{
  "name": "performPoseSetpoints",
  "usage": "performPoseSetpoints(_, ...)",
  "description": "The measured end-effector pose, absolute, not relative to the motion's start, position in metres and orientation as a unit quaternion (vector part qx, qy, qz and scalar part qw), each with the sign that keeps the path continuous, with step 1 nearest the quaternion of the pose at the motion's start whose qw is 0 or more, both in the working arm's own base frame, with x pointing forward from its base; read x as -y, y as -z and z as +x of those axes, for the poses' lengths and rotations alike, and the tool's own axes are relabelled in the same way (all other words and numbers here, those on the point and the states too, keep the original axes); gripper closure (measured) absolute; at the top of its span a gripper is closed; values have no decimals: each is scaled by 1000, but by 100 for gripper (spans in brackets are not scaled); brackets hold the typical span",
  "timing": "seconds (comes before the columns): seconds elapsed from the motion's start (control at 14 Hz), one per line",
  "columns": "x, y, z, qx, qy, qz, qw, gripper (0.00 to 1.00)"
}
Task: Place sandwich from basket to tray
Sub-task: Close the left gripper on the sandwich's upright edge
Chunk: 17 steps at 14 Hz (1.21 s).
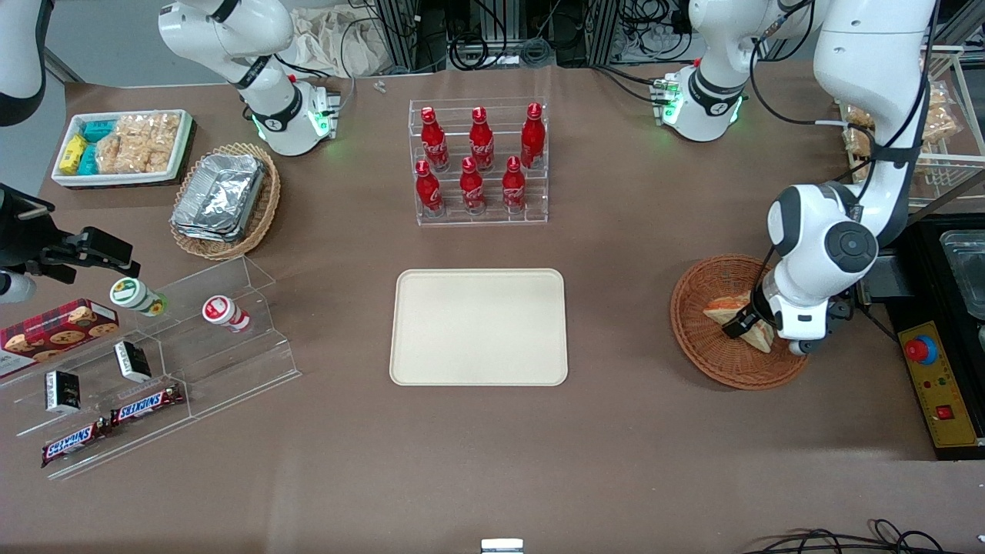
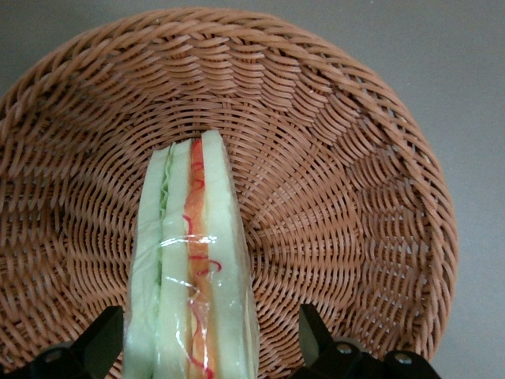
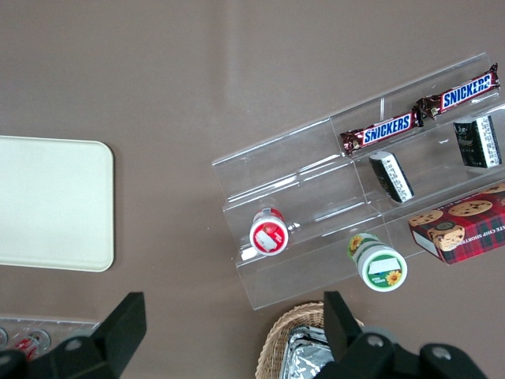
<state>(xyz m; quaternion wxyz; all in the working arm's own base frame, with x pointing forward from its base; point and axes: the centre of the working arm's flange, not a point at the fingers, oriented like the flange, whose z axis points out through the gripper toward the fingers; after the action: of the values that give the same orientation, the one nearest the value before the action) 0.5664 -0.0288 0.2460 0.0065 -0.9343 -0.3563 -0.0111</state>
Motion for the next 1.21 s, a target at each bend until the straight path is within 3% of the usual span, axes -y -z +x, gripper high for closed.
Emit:
performPoseSetpoints(0.43,29,-246,567,363,12,-932,6,3)
performPoseSetpoints(0.79,28,-246,567,369,12,-929,6,57)
performPoseSetpoints(1.0,28,-246,567,369,12,-929,6,66)
performPoseSetpoints(1.21,28,-250,568,370,17,-929,4,67)
